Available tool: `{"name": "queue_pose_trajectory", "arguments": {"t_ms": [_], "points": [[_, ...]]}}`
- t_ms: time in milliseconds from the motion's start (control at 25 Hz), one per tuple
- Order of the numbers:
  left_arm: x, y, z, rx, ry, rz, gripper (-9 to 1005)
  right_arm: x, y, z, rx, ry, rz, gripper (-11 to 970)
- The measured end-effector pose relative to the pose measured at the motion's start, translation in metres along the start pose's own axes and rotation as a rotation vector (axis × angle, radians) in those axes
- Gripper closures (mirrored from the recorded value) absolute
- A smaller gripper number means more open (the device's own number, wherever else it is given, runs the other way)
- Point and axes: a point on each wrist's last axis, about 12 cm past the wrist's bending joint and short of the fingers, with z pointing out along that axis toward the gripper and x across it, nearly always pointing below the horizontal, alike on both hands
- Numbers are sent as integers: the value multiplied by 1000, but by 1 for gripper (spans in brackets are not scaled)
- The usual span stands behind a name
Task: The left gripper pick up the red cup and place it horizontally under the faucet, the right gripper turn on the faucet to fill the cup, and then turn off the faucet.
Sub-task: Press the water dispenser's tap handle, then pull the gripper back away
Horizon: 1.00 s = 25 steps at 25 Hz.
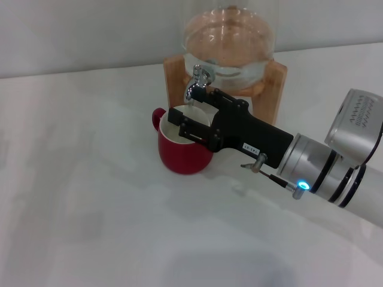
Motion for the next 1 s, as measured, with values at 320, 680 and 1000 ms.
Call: {"name": "queue_pose_trajectory", "arguments": {"t_ms": [320, 680, 1000], "points": [[0, 0, 0, 1, 0, 0, 312, 0, -2, -2, 11, -2, -1, 176], [0, 0, 1, 3, -2, 1, 312, 1, -2, -5, 22, -5, 6, 176], [0, -1, 1, 11, 0, 2, 312, 0, -6, -9, 42, -12, 6, 176]]}}
